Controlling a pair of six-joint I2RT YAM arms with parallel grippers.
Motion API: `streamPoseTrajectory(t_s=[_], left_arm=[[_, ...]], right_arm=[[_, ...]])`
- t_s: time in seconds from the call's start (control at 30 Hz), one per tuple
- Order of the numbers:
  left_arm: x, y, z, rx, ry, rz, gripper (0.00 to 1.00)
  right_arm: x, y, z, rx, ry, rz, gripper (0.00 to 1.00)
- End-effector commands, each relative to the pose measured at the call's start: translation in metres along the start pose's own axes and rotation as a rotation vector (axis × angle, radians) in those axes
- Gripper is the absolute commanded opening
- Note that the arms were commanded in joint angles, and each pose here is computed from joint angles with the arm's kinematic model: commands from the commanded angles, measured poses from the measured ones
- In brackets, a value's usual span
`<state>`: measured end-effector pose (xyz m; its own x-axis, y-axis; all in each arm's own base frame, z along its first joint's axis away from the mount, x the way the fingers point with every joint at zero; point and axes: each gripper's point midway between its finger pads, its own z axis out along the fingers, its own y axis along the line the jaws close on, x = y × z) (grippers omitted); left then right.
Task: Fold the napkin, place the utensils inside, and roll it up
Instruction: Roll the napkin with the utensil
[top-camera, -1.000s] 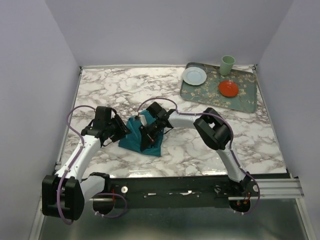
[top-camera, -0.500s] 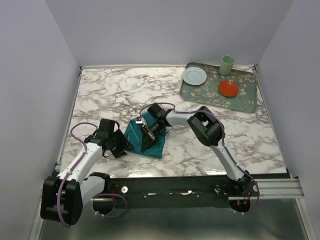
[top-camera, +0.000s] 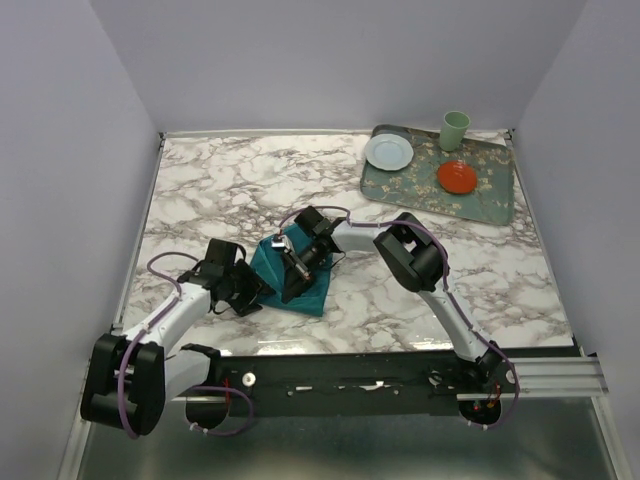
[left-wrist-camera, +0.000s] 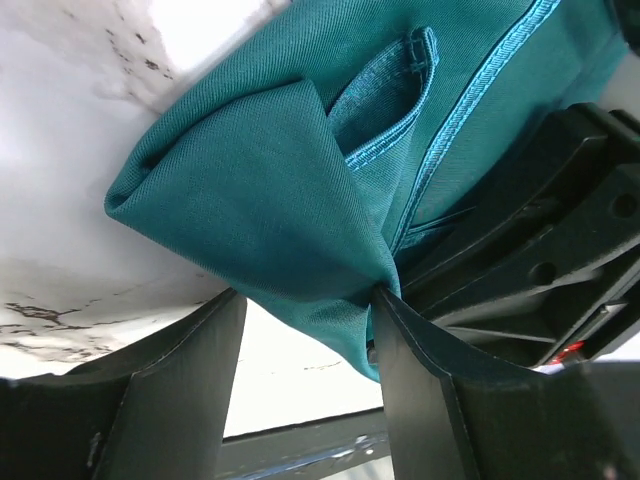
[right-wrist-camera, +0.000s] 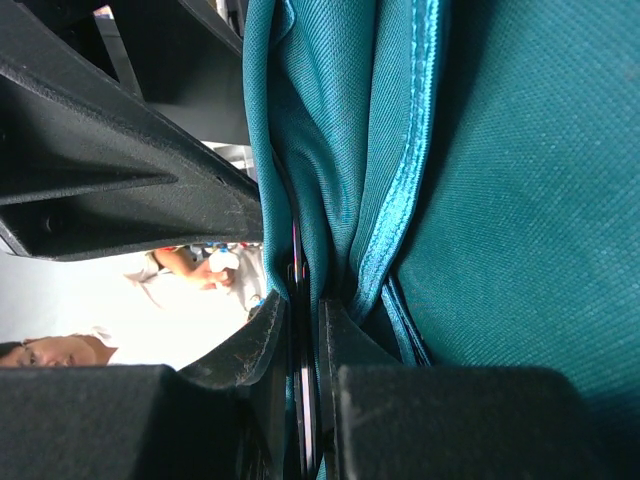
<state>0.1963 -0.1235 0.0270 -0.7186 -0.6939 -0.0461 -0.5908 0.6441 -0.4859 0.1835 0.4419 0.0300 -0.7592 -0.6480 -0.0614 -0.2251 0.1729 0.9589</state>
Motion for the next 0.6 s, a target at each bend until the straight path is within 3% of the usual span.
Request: streamPoseTrajectory(t_s=[0.0,0.2,0.27,0.47,0.57], left_arm=[[0.000,0.034,0.016,-0.090,-0.058,-0.085,0.64],[-0.001,0.042,0.023,-0.102,-0.084,-0.130,0.61],[0.002,0.043,0.025,-0.093,-0.072,-0.139,0.51],[0.005,0.049,0.032,-0.099,-0.060,-0.133,0.34],[0.004,0.046,0.031,-0.086,-0.063,-0.119,0.21]], right_arm=[[0.011,-0.030,0.007,0.031,0.016,0.107,0.01],[0.011,-0.025,0.007,0.003,0.021,0.111,0.01],[0.010,-0.023,0.007,-0.007,0.023,0.107,0.00],[0.009,-0.022,0.006,-0.013,0.020,0.102,0.01],[0.009,-0.020,0.006,-0.008,0.019,0.088,0.01]])
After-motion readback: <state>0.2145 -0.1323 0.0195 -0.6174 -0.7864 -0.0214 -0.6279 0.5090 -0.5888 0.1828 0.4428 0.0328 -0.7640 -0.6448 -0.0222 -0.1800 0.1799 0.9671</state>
